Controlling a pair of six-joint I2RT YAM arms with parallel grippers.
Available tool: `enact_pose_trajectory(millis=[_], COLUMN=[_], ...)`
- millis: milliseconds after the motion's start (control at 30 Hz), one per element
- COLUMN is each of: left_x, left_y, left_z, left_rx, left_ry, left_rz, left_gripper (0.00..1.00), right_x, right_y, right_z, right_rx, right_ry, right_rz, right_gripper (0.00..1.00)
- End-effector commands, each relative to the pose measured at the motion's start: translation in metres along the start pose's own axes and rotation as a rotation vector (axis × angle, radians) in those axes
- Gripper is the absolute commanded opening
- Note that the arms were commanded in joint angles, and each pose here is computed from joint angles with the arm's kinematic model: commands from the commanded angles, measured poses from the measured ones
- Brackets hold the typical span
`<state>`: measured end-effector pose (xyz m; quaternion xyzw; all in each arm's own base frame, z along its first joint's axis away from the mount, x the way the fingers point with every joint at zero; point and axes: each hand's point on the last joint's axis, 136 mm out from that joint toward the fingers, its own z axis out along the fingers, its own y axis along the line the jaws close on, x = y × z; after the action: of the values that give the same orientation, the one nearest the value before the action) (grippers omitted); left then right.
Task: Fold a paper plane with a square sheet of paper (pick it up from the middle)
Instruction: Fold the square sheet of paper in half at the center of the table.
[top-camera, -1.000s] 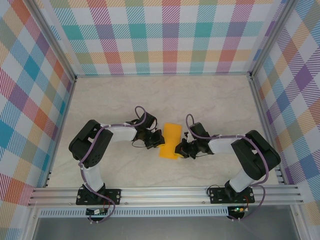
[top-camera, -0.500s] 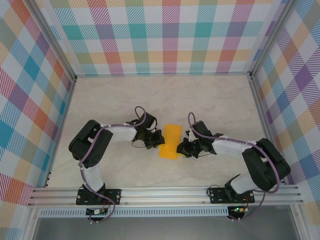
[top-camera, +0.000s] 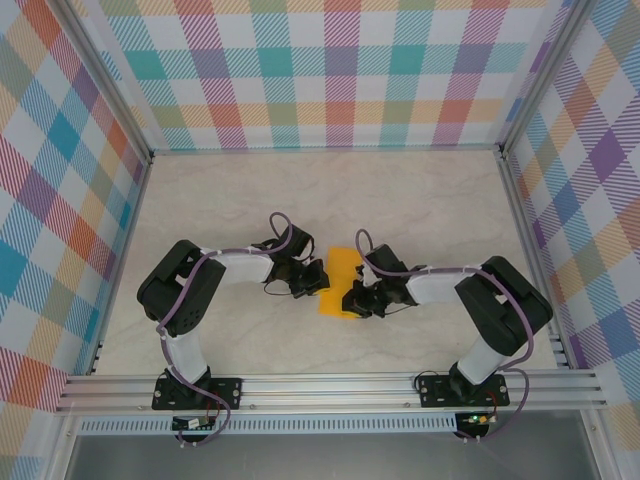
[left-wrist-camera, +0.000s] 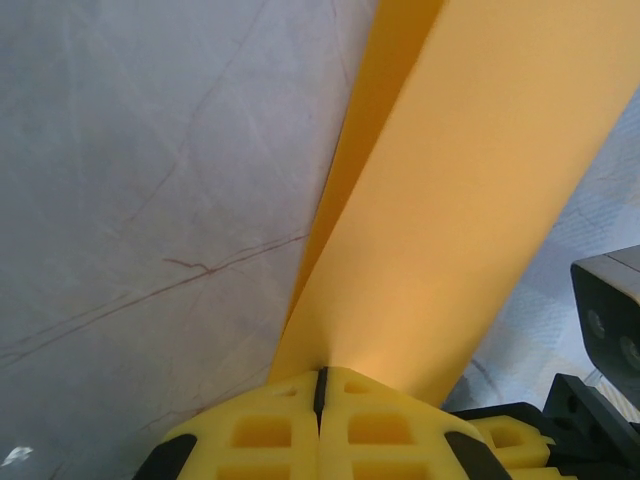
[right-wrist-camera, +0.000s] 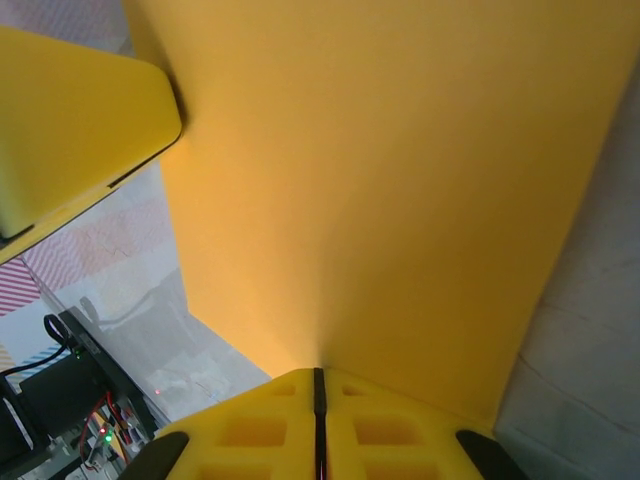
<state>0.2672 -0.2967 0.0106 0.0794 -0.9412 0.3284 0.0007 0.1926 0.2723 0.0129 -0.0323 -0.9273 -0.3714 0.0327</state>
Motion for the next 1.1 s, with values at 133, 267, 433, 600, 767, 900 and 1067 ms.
enact_pose_trajectory(millis=[133,267,433,600,767,900,1067], left_x=[0.047,0.046,0.042,0.019,0.002,-0.002,-0.002], left_y=[0.123,0.122,0.104,0.052,0.002,0.003,0.014], left_z=[0.016,0.016,0.013,-0.004,-0.042,-0.067,-0.078], left_rx=[-0.429,-0.421,-0.364,-0.250,-0.167,-0.210,-0.238], left_ry=[0.083,0.079,0.080,0.024,-0.075,-0.150,-0.201], left_rz=[-0.159,-0.154,-0.125,-0.030,0.028,0.034,0.004], left_gripper=[0.02,0.02,0.02,0.05,0.14,0.22,0.31], right_x=[0.041,0.042,0.004,-0.036,-0.048,-0.041,-0.037], right_y=[-0.049,-0.048,0.006,0.033,0.027,0.019,0.020], right_z=[-0.012,-0.022,-0.048,-0.052,-0.032,-0.022,-0.006], right_rx=[0.147,0.164,0.094,0.078,0.106,0.127,0.137], right_ry=[0.060,0.045,-0.103,-0.192,-0.153,-0.113,-0.071], right_rz=[0.024,0.006,-0.093,-0.147,-0.108,-0.094,-0.074], right_gripper=[0.09,0.09,0.10,0.10,0.09,0.09,0.09])
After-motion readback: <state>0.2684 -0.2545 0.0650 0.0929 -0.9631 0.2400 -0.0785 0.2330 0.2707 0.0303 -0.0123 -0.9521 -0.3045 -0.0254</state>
